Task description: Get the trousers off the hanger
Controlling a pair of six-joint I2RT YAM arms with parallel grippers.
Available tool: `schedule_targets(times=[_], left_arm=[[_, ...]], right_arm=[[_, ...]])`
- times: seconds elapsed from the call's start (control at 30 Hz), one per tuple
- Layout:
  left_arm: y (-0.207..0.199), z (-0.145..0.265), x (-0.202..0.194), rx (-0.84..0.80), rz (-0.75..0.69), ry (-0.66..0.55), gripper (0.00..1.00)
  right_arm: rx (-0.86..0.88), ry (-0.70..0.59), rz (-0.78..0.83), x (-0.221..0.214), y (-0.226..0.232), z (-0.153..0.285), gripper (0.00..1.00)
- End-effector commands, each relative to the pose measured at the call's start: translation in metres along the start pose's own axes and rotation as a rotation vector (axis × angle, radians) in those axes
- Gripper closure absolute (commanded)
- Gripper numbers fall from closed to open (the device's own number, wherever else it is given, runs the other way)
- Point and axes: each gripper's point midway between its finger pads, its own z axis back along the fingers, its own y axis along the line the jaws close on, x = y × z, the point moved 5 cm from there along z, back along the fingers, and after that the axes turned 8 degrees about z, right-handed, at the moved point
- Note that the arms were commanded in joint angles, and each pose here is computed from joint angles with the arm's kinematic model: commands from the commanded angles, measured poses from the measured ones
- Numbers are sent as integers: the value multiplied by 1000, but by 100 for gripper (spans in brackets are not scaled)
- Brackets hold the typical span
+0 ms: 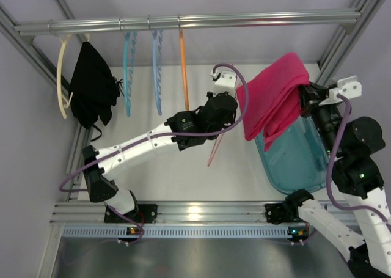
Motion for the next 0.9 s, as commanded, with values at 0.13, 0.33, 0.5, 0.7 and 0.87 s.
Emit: schedule_targets(times=[0.13, 0.33, 0.5, 0.7, 0.87], left_arm=[[-1, 19, 25, -66, 72, -48, 100], [-2, 30, 49, -84, 87, -101, 100], [-3, 38, 68, -99, 96, -148, 100], [-8, 39, 74, -116, 112, -154, 100], [-9, 38, 84, -100, 106, -179, 100]], right_arm=[[-222, -181, -12, 51, -49, 60, 100], [-373, -28, 62, 13, -63, 103, 100], [-402, 106, 89, -22, -57, 133, 100], [-479, 400, 95, -107, -54, 130, 100], [-438, 403, 86, -135, -49, 93, 100]])
